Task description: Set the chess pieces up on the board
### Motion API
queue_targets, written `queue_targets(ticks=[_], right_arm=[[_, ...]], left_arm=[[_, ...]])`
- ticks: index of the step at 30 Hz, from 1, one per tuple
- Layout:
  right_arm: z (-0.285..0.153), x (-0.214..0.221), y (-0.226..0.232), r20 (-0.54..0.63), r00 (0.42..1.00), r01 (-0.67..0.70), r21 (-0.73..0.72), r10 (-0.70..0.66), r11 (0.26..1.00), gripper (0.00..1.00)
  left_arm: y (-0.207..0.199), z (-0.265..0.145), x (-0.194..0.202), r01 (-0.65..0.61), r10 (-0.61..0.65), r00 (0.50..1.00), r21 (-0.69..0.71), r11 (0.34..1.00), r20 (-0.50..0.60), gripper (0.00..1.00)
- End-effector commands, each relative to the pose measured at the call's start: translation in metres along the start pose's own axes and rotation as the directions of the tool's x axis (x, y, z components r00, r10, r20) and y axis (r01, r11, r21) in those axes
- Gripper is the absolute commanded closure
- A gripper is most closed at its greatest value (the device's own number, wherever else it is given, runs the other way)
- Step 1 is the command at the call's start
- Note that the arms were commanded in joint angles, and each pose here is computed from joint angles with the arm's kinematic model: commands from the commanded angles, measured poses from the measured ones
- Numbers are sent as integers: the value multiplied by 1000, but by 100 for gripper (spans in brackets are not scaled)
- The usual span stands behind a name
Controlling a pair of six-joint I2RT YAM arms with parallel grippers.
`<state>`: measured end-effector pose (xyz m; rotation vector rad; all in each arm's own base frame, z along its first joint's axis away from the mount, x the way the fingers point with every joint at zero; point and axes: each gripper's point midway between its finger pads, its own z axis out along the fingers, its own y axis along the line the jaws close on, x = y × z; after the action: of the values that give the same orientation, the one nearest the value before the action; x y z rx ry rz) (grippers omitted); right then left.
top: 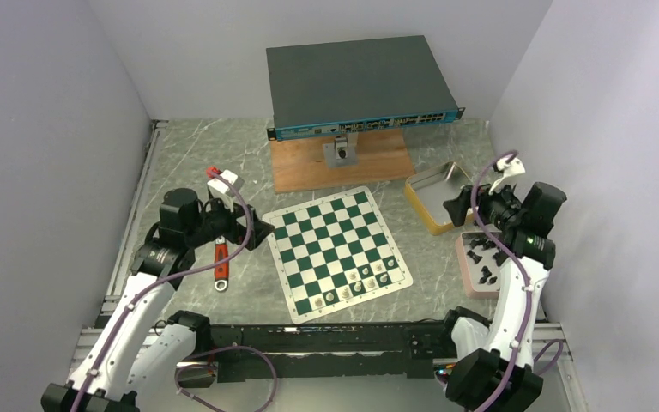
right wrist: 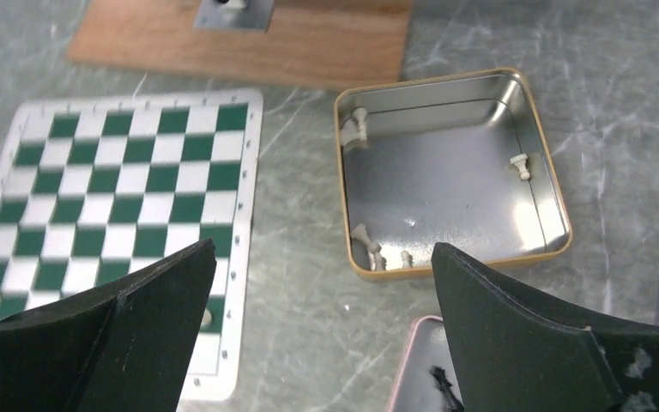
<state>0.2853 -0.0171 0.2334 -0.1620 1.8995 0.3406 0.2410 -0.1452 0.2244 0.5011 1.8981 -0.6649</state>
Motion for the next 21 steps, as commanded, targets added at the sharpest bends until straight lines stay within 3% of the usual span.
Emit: queue_targets(ticks=[1,5,8,12,14,19,21], right_arm=[[-25,3,23,-87,914,374,-205,-397,905,0],[-42,35,-6,-337,795,442,-249,-505,862,0],[-56,66,-34,-509,672,468,-269,-537,841,1],[-74,87,-64,-613,510,578,-276,-604,768,0],[-79,98,-76,-623,463,599,-303,-630,741,1],[-75,120,-72,-612,580,379,-381,-537,843,5],[-71,128,-66,-596,609,341,-398,-523,852,6]], left_arm=[[-19,3,-6,-24,24,1000,115,993,1,0],[-12,2,-6,-29,28,1000,71,997,3,0],[-7,2,-5,-27,27,1000,41,999,-2,0],[-2,1,-6,-31,31,1000,9,999,0,0],[-1,1,-6,-31,31,1000,0,1000,1,0],[-1,2,-5,-27,27,1000,3,1000,-5,0],[0,1,-6,-30,30,1000,-2,1000,0,0]])
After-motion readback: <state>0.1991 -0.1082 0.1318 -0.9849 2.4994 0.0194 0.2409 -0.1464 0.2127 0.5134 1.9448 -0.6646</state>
